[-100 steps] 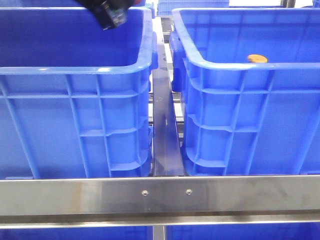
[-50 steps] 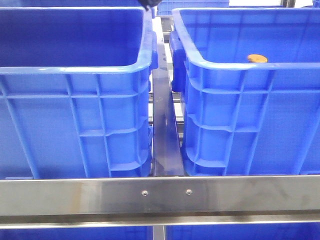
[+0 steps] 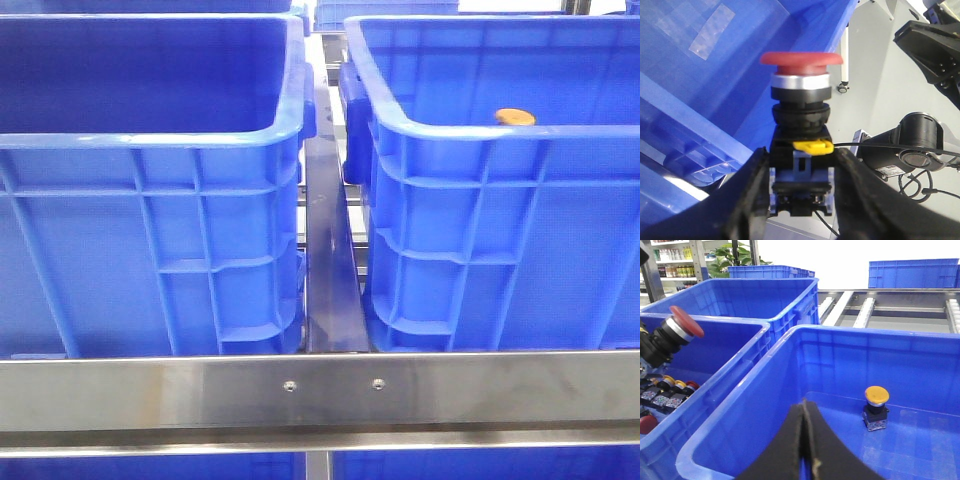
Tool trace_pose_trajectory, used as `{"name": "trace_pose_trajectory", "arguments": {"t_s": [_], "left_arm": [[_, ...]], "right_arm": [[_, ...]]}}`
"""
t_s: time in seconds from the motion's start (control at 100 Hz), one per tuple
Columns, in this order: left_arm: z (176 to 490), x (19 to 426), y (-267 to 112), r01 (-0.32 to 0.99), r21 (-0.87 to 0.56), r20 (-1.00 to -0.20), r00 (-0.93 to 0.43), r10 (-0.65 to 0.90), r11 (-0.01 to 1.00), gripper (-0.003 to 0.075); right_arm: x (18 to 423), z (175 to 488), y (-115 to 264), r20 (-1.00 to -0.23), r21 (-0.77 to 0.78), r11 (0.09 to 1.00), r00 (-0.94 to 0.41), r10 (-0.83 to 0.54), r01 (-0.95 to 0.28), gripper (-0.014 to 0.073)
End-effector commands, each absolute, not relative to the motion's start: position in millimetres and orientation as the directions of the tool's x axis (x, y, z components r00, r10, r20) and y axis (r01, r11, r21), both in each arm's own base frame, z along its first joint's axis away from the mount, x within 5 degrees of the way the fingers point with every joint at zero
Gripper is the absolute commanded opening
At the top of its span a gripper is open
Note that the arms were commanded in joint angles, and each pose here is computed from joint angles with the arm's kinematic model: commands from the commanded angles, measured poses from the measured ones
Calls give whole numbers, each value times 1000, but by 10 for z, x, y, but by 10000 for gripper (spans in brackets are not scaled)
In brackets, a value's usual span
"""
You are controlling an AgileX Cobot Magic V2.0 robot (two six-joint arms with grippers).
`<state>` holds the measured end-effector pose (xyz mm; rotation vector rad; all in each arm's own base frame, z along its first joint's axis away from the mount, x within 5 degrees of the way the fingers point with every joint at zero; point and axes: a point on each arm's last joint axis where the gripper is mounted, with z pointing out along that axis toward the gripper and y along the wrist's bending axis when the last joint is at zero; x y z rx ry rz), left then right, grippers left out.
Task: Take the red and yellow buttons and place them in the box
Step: 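Lift the red button with the left gripper toward the gap between bins, then grasp the red button's cap with the right gripper from the left gripper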
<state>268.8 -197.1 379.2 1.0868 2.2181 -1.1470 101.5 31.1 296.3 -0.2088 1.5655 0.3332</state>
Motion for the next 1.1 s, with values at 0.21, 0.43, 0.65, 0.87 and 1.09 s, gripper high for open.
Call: {"name": "trace_pose_trajectory", "arguments": {"t_s": [0.21, 0.43, 0.65, 0.87, 1.09], "left_arm": [[4067, 2513, -1969, 817, -508, -703, -576, 417, 272, 188], [4067, 2513, -1969, 817, -508, -703, -576, 417, 272, 188], [4067, 2513, -1969, 817, -508, -703, -576, 417, 272, 188], [4067, 2513, -1969, 817, -508, -703, -576, 417, 272, 188], [4067, 2513, -1969, 817, -508, -703, -576, 417, 272, 188]], "right_arm": [[1059, 3058, 443, -987, 160, 862, -50, 156, -481, 227], [1283, 3060, 490, -934, 356, 787, -166, 316, -504, 534], [1557, 3202, 624, -759, 650, 543, -412, 505, -532, 538], [1885, 3363, 751, -585, 805, 281, -620, 523, -523, 538], [2174, 3475, 801, -522, 841, 162, -696, 493, -516, 538]]}}
